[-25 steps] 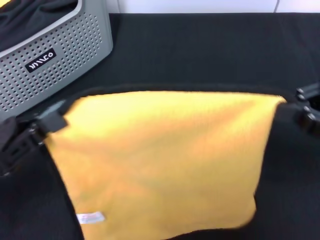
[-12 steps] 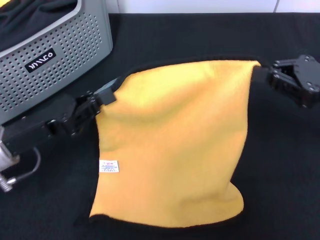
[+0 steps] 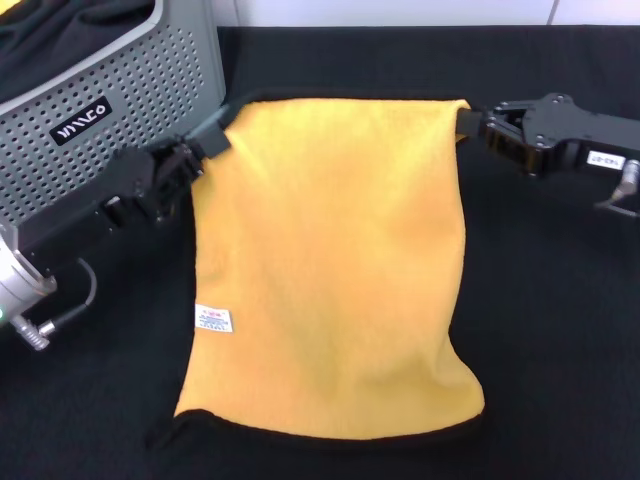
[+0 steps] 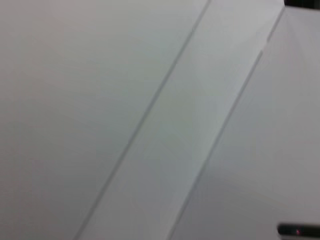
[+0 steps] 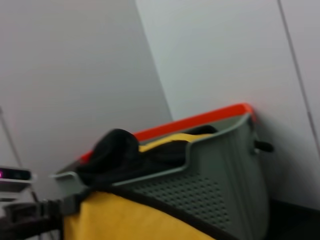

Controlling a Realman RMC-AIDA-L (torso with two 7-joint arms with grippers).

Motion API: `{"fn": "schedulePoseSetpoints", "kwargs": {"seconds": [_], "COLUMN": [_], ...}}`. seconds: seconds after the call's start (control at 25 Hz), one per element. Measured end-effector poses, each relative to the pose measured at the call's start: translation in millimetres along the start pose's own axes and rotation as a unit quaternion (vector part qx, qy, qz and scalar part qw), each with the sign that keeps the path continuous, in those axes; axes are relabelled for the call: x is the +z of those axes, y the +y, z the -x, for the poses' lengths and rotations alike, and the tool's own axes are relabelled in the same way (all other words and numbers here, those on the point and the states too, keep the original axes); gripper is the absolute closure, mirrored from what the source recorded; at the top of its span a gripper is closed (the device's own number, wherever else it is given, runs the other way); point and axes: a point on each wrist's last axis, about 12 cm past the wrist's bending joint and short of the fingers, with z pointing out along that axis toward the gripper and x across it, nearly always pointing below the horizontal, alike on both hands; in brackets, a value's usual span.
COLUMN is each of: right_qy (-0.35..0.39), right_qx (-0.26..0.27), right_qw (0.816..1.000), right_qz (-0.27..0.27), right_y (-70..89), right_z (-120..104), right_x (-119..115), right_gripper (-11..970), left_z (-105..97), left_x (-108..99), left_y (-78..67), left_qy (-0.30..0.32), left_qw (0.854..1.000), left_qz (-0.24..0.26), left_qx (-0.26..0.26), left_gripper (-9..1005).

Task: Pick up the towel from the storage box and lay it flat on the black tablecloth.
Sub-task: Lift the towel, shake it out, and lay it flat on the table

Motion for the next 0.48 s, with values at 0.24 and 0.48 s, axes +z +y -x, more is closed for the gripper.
{"fn": "schedulePoseSetpoints", "kwargs": {"seconds": [0.24, 0.48], "right_qy": [0.016, 0.026], "right_qx": [-0.006, -0.014], "right_qw": [1.0, 0.999], "right_qz": [-0.016, -0.022], "right_y": [-6.1, -8.8], "right_z": [0.0, -0.2], "right_x": [18.8, 32.0], "right_gripper": [947, 947], "left_z": [-2.7, -7.7], "left_x": [1.7, 16.8], "left_y": [5.5, 12.6], "left_qy": [-0.013, -0.002], "left_qw": [0.999, 0.999], "left_qz": [0.03, 0.046], "left_qx": [0.003, 0.006], "left_gripper": [956, 956]}}
